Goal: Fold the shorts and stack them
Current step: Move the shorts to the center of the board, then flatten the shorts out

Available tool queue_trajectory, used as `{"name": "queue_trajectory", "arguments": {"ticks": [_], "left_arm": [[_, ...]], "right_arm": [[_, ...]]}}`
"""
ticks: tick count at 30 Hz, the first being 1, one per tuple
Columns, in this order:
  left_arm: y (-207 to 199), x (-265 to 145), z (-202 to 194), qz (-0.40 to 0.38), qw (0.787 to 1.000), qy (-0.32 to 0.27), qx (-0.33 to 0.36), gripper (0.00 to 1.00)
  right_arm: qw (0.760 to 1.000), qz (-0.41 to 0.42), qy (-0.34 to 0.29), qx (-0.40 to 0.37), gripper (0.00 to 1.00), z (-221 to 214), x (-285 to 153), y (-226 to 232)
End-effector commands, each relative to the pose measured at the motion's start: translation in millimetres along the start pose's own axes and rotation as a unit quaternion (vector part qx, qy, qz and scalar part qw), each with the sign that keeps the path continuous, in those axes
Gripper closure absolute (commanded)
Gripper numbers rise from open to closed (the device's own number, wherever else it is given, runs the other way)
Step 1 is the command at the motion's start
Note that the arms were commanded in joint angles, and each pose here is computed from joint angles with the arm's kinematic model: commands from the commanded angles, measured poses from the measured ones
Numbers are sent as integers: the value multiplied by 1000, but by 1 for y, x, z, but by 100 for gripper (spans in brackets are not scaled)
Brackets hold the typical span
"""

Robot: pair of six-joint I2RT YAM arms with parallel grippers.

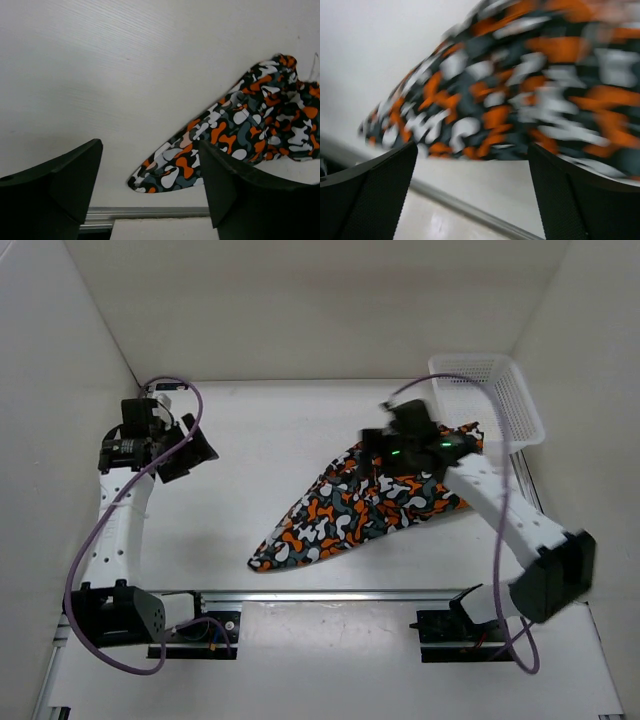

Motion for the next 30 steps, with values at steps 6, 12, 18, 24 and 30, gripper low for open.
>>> {"name": "queue_trajectory", "arguments": {"ticks": [6, 12, 18, 24, 30], "left_arm": [[-30, 37, -72, -77, 987, 134, 38, 5], [-42, 71, -156, -45, 968, 243, 53, 0], [-66, 107, -195, 0, 955, 284, 88, 0], [-89, 129, -215, 27, 945, 301, 122, 40], [-96, 138, -213, 22, 943, 302, 138, 90]], "right_arm": [[967, -127, -100, 198, 1, -28, -84, -93], [940, -190, -51, 279, 0, -60, -69, -129], [918, -174, -18, 355, 0, -69, -30, -152], [906, -118, -9, 406, 0, -63, 16, -166], [916, -134, -4, 379, 60, -35, 49, -159]]}}
Point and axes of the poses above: each gripper's point midway between its finger pads, its own x axis out along the fingers, its own y axis along the line the jaws close on, z = x × y, the point moved 10 cm from there along -x, back along the fingers, and after that the axes turned 4 degrees about -x, right-handed, at the moved point
